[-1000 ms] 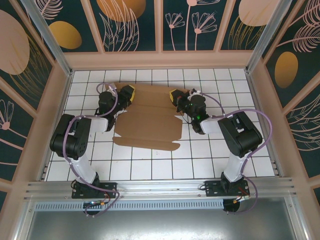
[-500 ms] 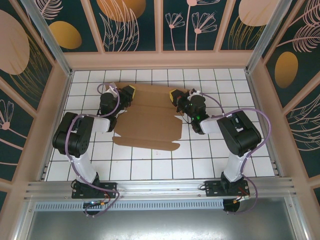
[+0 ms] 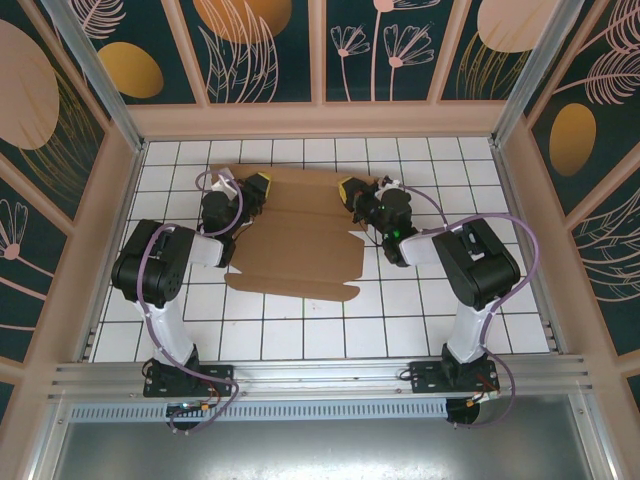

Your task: Fold the paper box

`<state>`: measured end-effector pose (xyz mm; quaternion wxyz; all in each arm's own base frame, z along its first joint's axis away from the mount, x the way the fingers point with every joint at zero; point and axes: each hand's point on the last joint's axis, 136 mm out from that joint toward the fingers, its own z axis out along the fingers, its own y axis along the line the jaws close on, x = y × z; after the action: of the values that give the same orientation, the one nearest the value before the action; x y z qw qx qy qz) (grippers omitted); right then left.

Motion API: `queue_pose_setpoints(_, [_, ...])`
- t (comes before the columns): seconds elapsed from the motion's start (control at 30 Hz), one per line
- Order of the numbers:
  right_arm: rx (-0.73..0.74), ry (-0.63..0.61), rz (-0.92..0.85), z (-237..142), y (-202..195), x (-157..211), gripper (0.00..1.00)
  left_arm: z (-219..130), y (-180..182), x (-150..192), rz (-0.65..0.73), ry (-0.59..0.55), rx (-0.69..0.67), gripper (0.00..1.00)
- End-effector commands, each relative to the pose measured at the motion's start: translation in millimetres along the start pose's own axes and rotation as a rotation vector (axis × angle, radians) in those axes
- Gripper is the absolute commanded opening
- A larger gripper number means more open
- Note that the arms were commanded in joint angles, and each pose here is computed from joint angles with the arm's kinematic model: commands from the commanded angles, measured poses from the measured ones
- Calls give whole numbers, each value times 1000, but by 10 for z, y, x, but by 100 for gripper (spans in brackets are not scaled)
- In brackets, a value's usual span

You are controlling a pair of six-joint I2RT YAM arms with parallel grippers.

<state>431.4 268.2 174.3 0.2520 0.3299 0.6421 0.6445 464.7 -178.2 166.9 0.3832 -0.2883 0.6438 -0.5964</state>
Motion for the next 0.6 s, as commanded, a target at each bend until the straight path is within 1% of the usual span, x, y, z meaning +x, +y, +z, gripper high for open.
queue_pose_setpoints(0.0, [21, 63, -33, 39, 10, 90, 29, -37, 180, 19, 9, -18, -65, 9])
queue_pose_setpoints(0.07, [25, 75, -92, -26, 57, 94, 39, -44, 143, -19, 14, -36, -75, 8])
queue_pose_setpoints(0.17, [60, 103, -214, -190, 80, 123, 49, -69, 98, -76, 33, -64, -95, 6])
queue_pose_setpoints(0.23, [111, 88, -292, -359, 24, 99, 53, -90, 82, -100, 41, -80, -100, 6])
queue_pose_setpoints(0.33, [182, 30, -436, -649, -28, 31, 53, -112, 98, -109, 35, -93, -105, 6])
queue_pose_setpoints(0.4, [232, 24, -543, -769, -64, 41, 47, -111, 110, -99, 30, -92, -105, 5])
queue_pose_setpoints(0.43, [262, 43, -599, -795, -89, 81, 41, -112, 116, -92, 30, -92, -106, 5])
queue_pose_setpoints(0.5, [356, 84, -705, -811, -216, 167, 28, -126, 131, -76, 27, -94, -108, 5])
queue_pose_setpoints(0.57, [479, 156, -841, -796, -414, 292, 14, -151, 131, -70, 22, -100, -108, 5])
